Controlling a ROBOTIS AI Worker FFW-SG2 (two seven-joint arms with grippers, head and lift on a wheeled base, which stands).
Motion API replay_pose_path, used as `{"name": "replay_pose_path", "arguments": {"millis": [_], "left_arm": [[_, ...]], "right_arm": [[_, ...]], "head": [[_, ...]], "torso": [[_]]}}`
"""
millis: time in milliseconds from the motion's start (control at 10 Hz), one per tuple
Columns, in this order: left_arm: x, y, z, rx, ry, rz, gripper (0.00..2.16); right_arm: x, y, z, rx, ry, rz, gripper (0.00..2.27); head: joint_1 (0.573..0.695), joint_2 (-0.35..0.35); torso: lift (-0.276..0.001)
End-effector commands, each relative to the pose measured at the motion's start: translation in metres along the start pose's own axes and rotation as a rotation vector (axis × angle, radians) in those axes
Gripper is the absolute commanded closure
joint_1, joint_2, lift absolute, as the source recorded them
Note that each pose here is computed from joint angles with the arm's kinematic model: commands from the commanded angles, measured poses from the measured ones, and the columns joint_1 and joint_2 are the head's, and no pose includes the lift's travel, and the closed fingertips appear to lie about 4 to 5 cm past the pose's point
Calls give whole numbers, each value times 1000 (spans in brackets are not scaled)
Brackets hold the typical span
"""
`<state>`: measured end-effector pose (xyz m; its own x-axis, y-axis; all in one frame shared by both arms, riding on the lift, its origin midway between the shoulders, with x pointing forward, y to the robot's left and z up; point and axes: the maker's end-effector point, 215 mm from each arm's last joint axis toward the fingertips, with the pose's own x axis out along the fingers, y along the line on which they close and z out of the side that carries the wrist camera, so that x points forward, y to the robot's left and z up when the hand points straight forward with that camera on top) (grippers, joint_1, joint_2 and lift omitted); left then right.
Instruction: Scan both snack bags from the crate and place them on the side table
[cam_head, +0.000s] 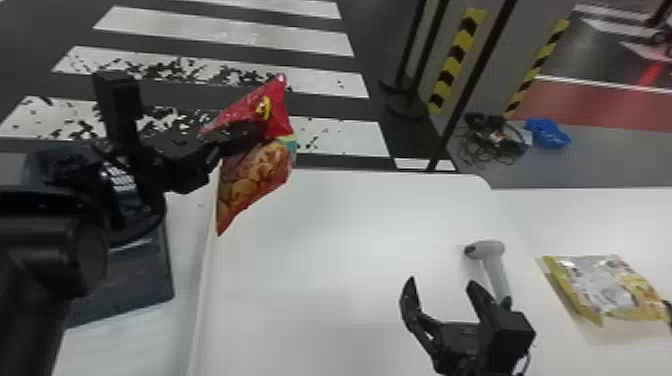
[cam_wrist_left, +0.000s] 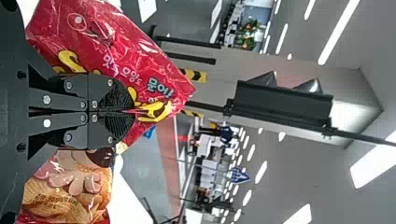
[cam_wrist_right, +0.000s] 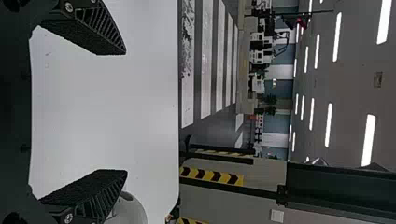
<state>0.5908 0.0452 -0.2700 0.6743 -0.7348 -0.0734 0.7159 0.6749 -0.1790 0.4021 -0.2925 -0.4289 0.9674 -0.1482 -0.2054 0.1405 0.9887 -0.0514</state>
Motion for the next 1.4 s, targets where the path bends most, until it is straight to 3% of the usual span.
{"name": "replay_pose_path", "arguments": {"millis": [0,400,800,1000,1100,1300], "left_arm": [[13,-21,-24,22,58,-24,2138],[35,-69,-84,26,173,-64,2138],[53,-131,-173,-36,307,-114,2138],[57,-158,-205,-21,348,-142,2138],[58,-167,-215,-5,371,-149,1983],[63,-162,-212,30,358,-103,-2]], "right_arm": [[0,-8,9,16,-17,-15,87],[1,-13,35,53,-86,-20,87],[0,-24,41,62,-89,-37,87],[1,-24,39,61,-82,-38,87],[1,-24,39,62,-82,-38,87],[0,-24,39,63,-80,-37,87]], "head": [[695,-265],[695,-339],[695,-350],[695,-350],[695,-350],[695,-350]], "torso": [[-95],[-95],[-95],[-95],[-95],[-95]]}}
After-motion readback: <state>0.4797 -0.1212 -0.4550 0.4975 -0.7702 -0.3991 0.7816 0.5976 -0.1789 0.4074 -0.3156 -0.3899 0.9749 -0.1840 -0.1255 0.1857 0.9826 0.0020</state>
